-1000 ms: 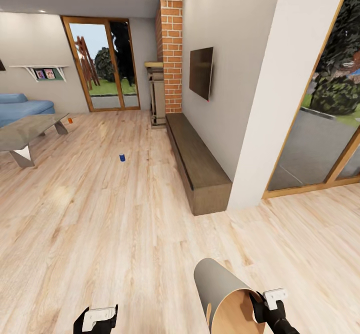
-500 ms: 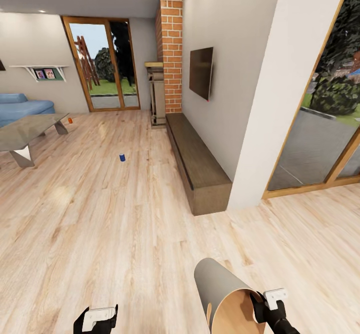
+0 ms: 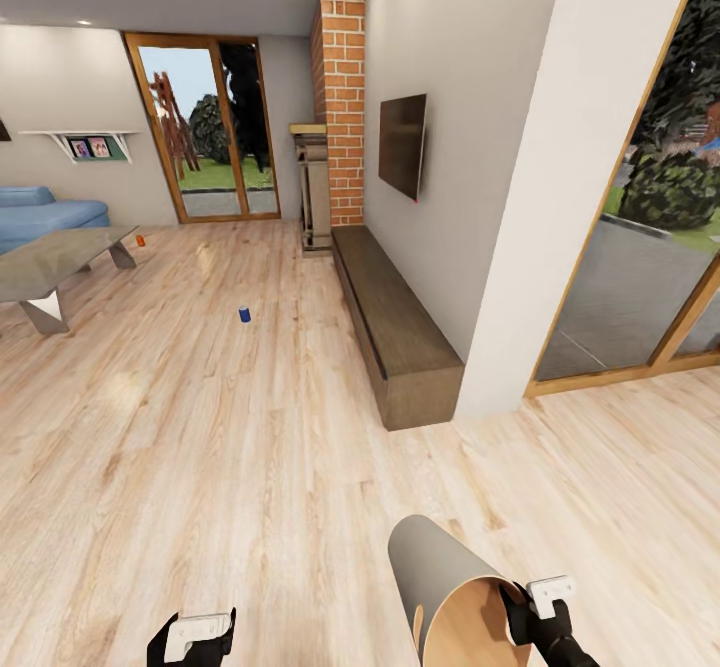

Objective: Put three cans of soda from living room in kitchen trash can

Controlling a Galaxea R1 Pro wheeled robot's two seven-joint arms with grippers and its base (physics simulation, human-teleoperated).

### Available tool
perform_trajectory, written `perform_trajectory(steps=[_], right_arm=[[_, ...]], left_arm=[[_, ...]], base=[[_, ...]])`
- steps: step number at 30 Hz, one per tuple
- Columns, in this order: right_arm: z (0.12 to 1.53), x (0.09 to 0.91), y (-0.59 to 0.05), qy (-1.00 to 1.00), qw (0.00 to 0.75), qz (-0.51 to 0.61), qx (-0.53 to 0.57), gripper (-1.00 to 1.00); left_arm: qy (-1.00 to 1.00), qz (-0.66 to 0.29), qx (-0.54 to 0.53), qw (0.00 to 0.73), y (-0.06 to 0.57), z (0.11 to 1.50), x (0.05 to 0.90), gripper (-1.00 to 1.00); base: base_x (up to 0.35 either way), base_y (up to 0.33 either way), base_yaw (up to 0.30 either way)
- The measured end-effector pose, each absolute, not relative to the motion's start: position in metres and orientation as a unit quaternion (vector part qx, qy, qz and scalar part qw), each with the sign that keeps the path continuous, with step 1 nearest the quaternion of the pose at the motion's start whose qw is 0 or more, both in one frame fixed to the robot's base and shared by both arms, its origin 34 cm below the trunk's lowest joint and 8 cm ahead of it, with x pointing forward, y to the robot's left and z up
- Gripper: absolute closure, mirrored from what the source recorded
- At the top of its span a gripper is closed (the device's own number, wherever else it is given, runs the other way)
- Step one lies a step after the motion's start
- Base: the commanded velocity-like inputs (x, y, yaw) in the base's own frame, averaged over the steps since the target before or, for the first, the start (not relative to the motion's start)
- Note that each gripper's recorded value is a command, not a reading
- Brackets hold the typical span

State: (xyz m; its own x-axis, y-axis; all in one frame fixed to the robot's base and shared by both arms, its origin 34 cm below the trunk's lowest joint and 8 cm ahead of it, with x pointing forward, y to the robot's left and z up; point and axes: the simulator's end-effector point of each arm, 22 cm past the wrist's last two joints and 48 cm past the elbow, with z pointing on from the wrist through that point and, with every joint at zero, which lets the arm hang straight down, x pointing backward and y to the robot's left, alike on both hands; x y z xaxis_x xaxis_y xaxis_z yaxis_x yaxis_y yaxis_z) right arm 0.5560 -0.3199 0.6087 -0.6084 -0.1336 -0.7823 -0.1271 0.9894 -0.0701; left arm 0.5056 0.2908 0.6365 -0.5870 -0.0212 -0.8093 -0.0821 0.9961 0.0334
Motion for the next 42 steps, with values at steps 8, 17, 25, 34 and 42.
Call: perform_trajectory(steps=[8,17,25,34,42], right_arm=[[0.61,0.557,-0.318,0.896,0.437,-0.003,-0.074,1.0],[0.614,0.56,-0.318,0.894,0.443,-0.003,-0.074,1.0],[0.619,0.562,-0.317,0.891,0.448,-0.003,-0.073,1.0],[0.624,0.566,-0.317,0.888,0.454,-0.003,-0.074,1.0],[0.629,0.569,-0.316,0.886,0.458,-0.003,-0.075,1.0]], left_arm=[[0.89,0.034,-0.029,0.455,0.291,0.638,0.506,-1.0],[0.887,0.033,-0.029,0.459,0.291,0.641,0.509,-1.0],[0.885,0.033,-0.029,0.464,0.291,0.645,0.511,-1.0],[0.882,0.033,-0.029,0.47,0.291,0.65,0.514,-1.0],[0.879,0.033,-0.03,0.475,0.291,0.655,0.517,-1.0]], base=[[0.0,0.0,0.09],[0.0,0.0,0.141],[0.0,0.0,0.105],[0.0,0.0,0.101],[0.076,0.0,0.101]])
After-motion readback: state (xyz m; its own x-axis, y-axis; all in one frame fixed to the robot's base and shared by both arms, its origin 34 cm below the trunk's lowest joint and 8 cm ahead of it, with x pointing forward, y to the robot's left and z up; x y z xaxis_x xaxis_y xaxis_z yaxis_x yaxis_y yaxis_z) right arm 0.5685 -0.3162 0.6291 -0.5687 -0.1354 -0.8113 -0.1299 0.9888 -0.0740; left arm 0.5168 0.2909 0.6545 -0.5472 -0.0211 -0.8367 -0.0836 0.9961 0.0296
